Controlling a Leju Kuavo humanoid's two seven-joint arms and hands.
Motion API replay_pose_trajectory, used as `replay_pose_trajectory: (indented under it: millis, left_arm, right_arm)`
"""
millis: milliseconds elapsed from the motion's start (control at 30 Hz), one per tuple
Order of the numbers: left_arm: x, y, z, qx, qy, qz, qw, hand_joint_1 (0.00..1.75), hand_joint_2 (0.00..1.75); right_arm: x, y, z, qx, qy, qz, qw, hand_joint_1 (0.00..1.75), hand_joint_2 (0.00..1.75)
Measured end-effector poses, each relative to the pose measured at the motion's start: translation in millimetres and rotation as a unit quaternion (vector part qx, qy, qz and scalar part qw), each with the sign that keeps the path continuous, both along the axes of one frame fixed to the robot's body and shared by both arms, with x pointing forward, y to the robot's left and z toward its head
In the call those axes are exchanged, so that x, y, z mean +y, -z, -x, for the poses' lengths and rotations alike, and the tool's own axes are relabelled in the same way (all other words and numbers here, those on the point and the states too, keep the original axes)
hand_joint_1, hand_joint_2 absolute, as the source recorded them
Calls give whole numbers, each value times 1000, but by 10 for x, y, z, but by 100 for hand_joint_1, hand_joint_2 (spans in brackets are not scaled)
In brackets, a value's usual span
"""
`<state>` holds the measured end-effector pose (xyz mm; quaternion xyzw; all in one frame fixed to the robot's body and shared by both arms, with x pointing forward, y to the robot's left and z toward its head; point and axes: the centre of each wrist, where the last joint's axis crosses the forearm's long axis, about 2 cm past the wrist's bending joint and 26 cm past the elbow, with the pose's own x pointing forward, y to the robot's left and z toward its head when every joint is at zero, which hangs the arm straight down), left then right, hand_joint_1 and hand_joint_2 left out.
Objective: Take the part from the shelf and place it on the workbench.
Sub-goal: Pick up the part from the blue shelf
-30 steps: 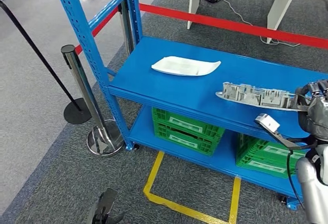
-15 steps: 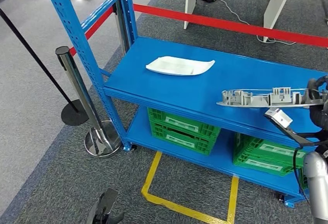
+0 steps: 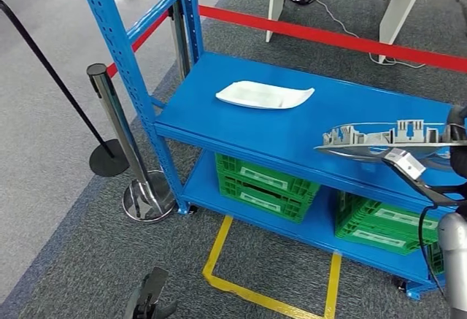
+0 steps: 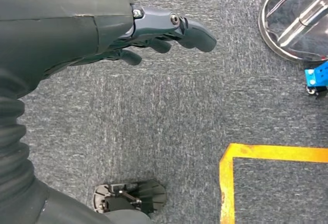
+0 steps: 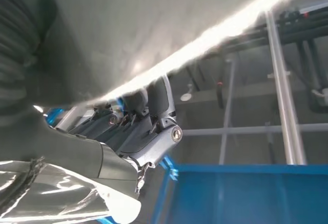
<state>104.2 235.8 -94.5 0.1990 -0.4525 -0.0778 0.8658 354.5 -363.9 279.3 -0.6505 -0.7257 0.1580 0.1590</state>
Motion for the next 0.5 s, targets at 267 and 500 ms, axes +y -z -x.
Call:
replay_pose_trajectory:
  millis: [267,500]
  left_arm:
    - [7,-8,-17,3,-14,-16,1000,0,175]
    - [16,-17,-49,1,-27,-26,999,0,175]
  right_arm:
    - [-19,-203,-70,-21,4,-19,1000,175,175]
    - [-25,-432,-144,-32,-2,-21,999,175,175]
